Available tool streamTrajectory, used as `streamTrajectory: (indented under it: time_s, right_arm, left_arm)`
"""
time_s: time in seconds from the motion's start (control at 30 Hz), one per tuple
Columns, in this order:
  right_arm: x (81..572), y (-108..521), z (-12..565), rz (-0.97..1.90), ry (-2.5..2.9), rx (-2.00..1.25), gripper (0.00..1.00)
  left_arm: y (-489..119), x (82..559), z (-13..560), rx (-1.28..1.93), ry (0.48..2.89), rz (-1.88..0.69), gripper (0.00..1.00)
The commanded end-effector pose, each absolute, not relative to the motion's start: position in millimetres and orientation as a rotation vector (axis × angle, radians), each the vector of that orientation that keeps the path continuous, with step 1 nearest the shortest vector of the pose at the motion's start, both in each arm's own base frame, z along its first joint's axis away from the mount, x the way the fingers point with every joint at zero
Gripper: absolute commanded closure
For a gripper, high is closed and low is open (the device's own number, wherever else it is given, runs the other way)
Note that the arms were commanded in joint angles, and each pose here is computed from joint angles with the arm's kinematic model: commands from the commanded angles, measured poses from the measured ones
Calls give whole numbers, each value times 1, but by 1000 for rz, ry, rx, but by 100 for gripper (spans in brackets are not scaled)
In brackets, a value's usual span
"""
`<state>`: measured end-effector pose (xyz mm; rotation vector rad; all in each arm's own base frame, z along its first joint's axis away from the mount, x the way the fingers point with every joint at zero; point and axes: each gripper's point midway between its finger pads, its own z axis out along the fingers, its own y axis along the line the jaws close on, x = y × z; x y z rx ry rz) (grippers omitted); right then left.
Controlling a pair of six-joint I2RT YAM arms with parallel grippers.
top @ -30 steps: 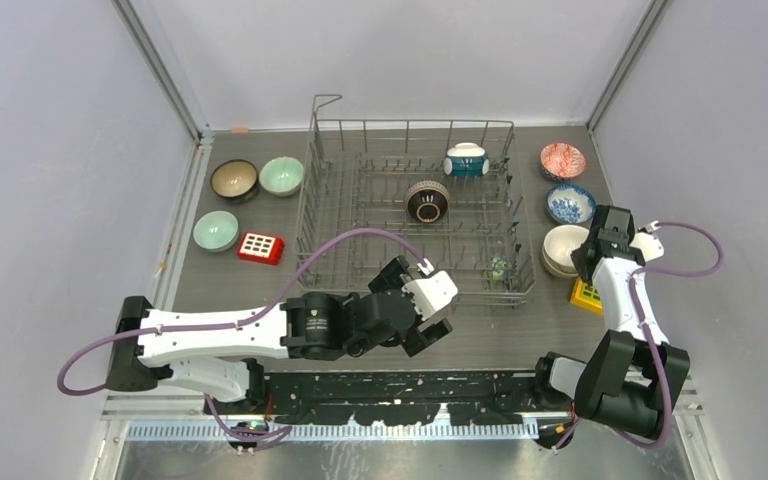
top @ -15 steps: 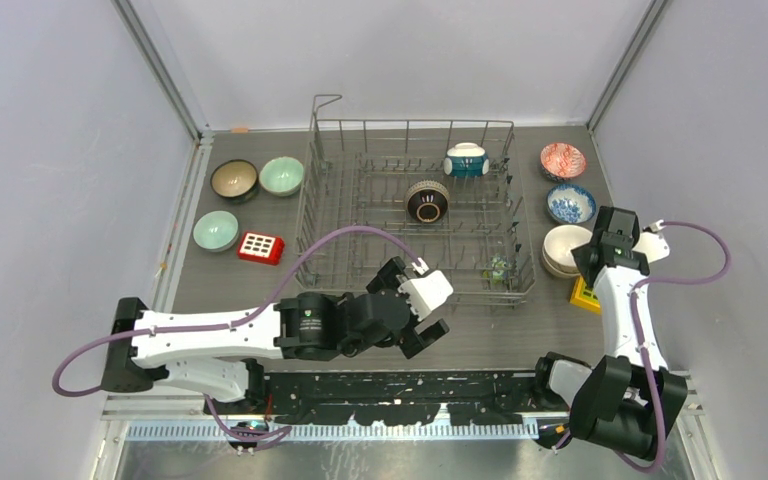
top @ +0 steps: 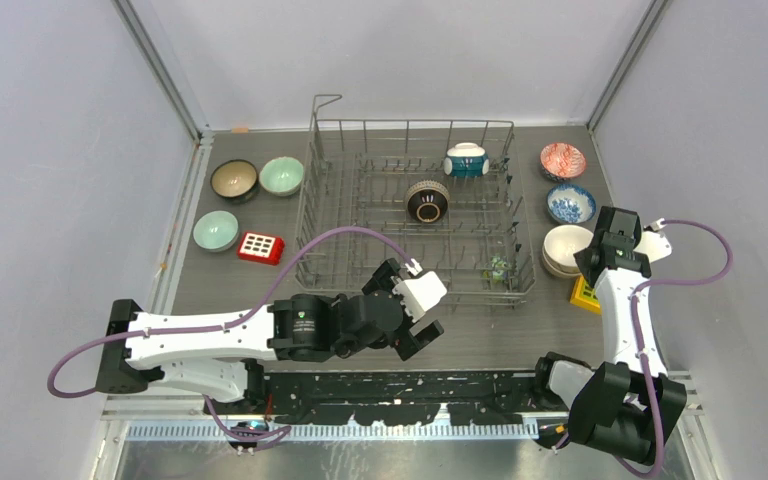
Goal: Unload the bowls from the dish rack
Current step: Place the bowl with the bowl.
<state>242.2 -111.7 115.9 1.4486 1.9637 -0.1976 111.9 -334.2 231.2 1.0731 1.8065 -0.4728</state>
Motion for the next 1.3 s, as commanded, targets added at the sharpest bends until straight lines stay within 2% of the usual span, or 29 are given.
streamTrajectory:
  time_s: [0.0, 0.27, 0.6, 0.67, 0.83, 0.93, 1.1, 1.27]
  right_arm:
    - [246, -118, 116, -228, 1949, 1437, 67]
    - [250, -116, 108, -199, 1958, 1440, 75]
    - [257, -109, 110, -123, 1944, 1448, 76]
    - [258, -110, 117, -130, 1937, 1442, 73]
    - [259, -124, 145, -216, 1896, 1393, 51]
    - [266, -132, 158, -286, 1898, 1343, 45]
    - [279, -146, 167, -368, 1902, 1300, 44]
    - [297, -142, 152, -315, 1954, 1237, 50]
  left_arm:
    - [-339, 113, 249, 1024, 1761, -531, 0]
    - [-343, 113, 242, 1033, 1766, -525, 0]
    - [-349, 112, 238, 1047, 1773, -526, 0]
    - [-350, 112, 238, 1049, 1774, -524, 0]
    - [-351, 112, 239, 1052, 1774, -527, 0]
    - [-350, 110, 239, 1054, 1775, -539, 0]
    - [-347, 110, 241, 1048, 1768, -543, 0]
    - [-347, 110, 239, 1058, 1758, -543, 0]
